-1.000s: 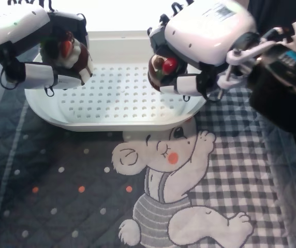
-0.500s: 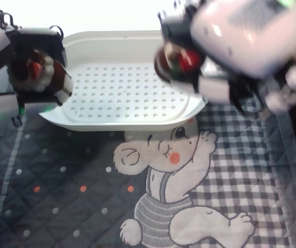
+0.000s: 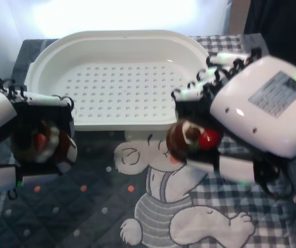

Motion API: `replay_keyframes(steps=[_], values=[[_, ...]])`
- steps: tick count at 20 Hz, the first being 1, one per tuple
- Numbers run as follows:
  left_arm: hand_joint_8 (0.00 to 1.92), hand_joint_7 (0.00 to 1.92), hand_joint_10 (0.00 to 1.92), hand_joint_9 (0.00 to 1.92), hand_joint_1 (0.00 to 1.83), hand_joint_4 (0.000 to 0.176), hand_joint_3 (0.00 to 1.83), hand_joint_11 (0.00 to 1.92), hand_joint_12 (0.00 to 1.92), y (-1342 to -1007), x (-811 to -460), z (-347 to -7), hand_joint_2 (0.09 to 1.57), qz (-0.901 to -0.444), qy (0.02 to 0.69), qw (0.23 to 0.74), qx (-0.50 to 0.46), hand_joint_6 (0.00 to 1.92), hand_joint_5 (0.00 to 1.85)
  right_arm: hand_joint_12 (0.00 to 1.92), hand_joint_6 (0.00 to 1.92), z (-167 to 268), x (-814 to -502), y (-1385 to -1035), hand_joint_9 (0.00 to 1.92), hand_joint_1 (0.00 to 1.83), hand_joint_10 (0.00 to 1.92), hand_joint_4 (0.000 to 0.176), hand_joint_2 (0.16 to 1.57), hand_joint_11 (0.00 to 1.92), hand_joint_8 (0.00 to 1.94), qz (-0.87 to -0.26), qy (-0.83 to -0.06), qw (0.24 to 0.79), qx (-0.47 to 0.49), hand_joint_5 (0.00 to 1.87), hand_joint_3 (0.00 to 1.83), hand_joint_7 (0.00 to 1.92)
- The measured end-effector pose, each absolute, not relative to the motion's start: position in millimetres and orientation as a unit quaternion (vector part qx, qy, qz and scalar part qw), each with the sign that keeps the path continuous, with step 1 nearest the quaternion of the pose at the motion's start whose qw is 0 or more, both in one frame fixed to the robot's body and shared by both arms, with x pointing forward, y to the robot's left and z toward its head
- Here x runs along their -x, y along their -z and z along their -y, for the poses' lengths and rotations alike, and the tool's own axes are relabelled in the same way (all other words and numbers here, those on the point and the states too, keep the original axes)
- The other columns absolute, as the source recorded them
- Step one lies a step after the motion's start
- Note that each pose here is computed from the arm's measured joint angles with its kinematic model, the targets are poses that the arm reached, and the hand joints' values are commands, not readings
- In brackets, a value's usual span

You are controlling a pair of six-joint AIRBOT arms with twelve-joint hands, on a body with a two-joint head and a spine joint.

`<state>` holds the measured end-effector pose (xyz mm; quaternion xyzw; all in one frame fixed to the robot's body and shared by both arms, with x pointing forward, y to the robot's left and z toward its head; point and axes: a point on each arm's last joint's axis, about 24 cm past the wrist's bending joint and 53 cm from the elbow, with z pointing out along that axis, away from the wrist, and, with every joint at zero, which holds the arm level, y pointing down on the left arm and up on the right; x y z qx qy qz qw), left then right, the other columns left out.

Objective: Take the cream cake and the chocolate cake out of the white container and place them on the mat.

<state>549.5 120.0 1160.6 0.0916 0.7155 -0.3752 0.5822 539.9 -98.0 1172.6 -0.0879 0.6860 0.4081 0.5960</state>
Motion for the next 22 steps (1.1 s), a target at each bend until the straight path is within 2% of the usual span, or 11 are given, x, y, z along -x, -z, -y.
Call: replay_keyframes(steps=[6, 8, 12, 13, 14, 15, 16, 17, 18, 19, 22], values=[[1.28, 0.77, 1.49, 0.86, 1.33, 0.0, 0.0, 0.7, 1.47, -1128.7, -536.7, -125.3, 1.23, -0.75, 0.39, 0.531, -0.053, 1.27, 0.62, 1.86, 0.88, 105.5, -523.3, -1140.7, 0.71, 1.26, 1.5, 0.0, 1.14, 0.53, 1.27, -0.723, -0.414, 0.551, 0.049, 0.92, 0.0, 0.99], [1.28, 0.76, 1.52, 0.83, 1.32, 0.0, 0.0, 0.63, 1.48, -1127.9, -533.7, -126.0, 1.23, -0.749, 0.398, 0.528, -0.04, 1.28, 0.62, 1.88, 0.97, 107.6, -518.0, -1136.7, 0.71, 1.25, 1.44, 0.0, 1.12, 0.48, 1.1, -0.724, -0.417, 0.548, 0.035, 0.95, 0.0, 1.03], [1.43, 0.67, 1.61, 0.73, 1.32, 0.0, 0.0, 0.59, 1.58, -1096.5, -519.9, -129.6, 1.28, -0.778, 0.401, 0.484, -0.006, 1.4, 0.55, 1.79, 0.92, 107.9, -501.6, -1106.5, 0.84, 1.25, 1.4, 0.0, 1.11, 0.73, 1.05, -0.758, -0.41, 0.508, 0.011, 0.99, 0.0, 1.04], [1.46, 0.73, 1.29, 0.65, 1.16, 0.0, 0.0, 0.52, 1.59, -1091.4, -518.2, -130.5, 1.29, -0.782, 0.402, 0.476, 0.004, 1.45, 0.57, 1.71, 0.92, 108.9, -498.7, -1103.1, 0.87, 1.24, 1.33, 0.0, 1.1, 0.71, 1.02, -0.761, -0.415, 0.499, 0.001, 1.01, 0.0, 1.04], [1.47, 0.73, 1.13, 0.58, 1.11, 0.0, 0.0, 0.4, 1.58, -1087.5, -517.6, -131.3, 1.3, -0.784, 0.405, 0.471, 0.013, 1.51, 0.56, 1.7, 0.99, 111.7, -496.2, -1097.4, 0.87, 1.18, 1.3, 0.0, 1.11, 0.7, 0.95, -0.766, -0.421, 0.486, -0.016, 0.98, 0.0, 1.0], [0.86, 0.56, 0.89, 0.46, 0.83, 0.002, 0.0, 0.21, 1.48, -1084.0, -518.5, -132.2, 1.17, -0.785, 0.408, 0.466, 0.021, 0.88, 0.46, 1.67, 0.88, 113.9, -494.9, -1092.9, 0.72, 1.09, 1.29, 0.0, 1.08, 0.58, 0.95, -0.77, -0.421, 0.478, -0.023, 0.8, 0.0, 0.87], [0.49, 0.58, 0.72, 0.44, 0.75, 0.0, 0.0, 0.14, 1.41, -1078.2, -518.8, -134.9, 1.09, -0.788, 0.408, 0.46, 0.033, 0.5, 0.51, 1.64, 0.83, 114.5, -494.5, -1089.7, 0.62, 0.99, 1.25, 0.0, 1.06, 0.48, 0.93, -0.774, -0.42, 0.474, -0.028, 0.7, 0.0, 0.77], [0.27, 0.55, 0.61, 0.37, 0.69, 0.015, 0.0, 0.05, 1.36, -1075.4, -518.6, -136.0, 1.02, -0.79, 0.408, 0.455, 0.038, 0.26, 0.5, 1.59, 0.79, 114.3, -494.4, -1089.3, 0.53, 0.9, 1.19, 0.0, 1.01, 0.4, 0.92, -0.774, -0.42, 0.474, -0.029, 0.58, 0.0, 0.63], [0.16, 0.57, 0.56, 0.37, 0.68, 0.018, 0.0, 0.03, 1.35, -1074.3, -518.0, -137.6, 1.0, -0.791, 0.408, 0.454, 0.042, 0.14, 0.53, 1.58, 0.78, 114.0, -494.5, -1089.8, 0.51, 0.88, 1.17, 0.0, 1.0, 0.38, 0.91, -0.772, -0.421, 0.474, -0.03, 0.55, 0.0, 0.6], [0.06, 0.5, 0.47, 0.31, 0.61, 0.061, 0.0, 0.01, 1.24, -1074.2, -518.1, -137.7, 0.96, -0.791, 0.408, 0.453, 0.043, 0.06, 0.49, 1.57, 0.72, 114.2, -494.7, -1090.3, 0.42, 0.83, 1.14, 0.0, 0.95, 0.29, 0.87, -0.772, -0.421, 0.475, -0.031, 0.47, 0.0, 0.51], [0.0, 0.35, 0.39, 0.2, 0.53, 0.095, 0.0, 0.0, 1.2, -1072.2, -520.4, -139.4, 0.88, -0.79, 0.41, 0.453, 0.053, 0.0, 0.38, 1.55, 0.63, 114.2, -494.7, -1090.3, 0.36, 0.84, 1.1, 0.0, 0.89, 0.24, 0.82, -0.772, -0.422, 0.475, -0.031, 0.44, 0.0, 0.46]])
